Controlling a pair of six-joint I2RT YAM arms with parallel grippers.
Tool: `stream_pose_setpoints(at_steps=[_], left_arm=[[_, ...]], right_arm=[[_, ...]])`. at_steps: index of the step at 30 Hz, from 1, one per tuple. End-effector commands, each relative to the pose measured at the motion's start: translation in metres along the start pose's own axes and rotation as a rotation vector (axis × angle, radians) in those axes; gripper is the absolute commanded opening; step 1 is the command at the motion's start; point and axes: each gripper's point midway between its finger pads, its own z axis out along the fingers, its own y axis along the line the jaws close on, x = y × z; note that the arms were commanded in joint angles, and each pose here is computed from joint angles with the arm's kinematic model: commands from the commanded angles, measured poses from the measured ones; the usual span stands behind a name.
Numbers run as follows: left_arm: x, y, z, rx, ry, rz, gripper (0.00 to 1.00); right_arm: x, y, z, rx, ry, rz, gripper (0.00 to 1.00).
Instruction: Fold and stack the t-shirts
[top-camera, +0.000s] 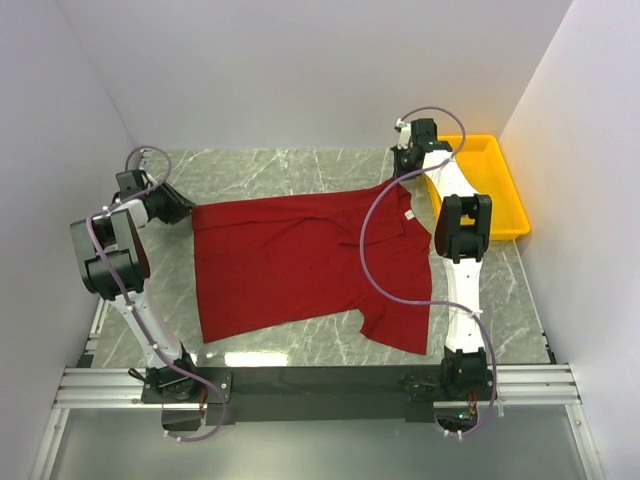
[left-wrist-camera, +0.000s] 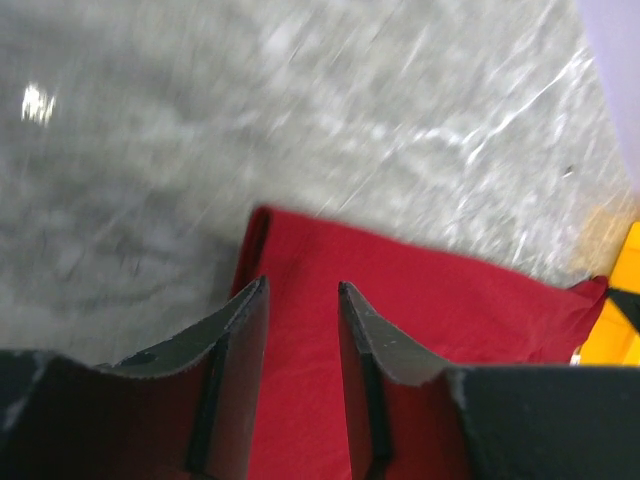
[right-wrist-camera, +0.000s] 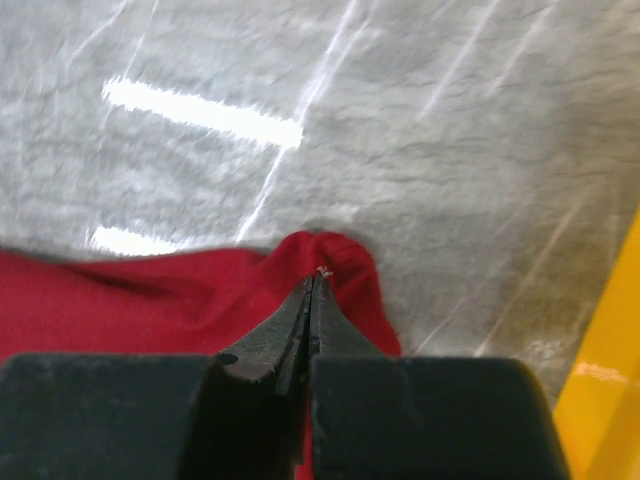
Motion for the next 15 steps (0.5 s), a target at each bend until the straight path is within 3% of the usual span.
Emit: stream_pose_setpoints(at_steps=[1,6,15], left_arm=[[-0.003,-0.018,-0.017,0.054,-0.038,0.034,0.39],[0.010,-0.021,-0.027,0.079,-0.033,0.052,0.39],[0.017,-0.020,-0.034,0.070,-0.041,0.067,0.39]], right_arm=[[-0.037,-0.010,-0.015,0.081,-0.124,0.033,0.00],[-0.045,-0.021,-0.022,0.151,-0.155,0.070,0.00],[-0.029,-0.034,-0.016,0.210,-0.101,0.055,0.00]])
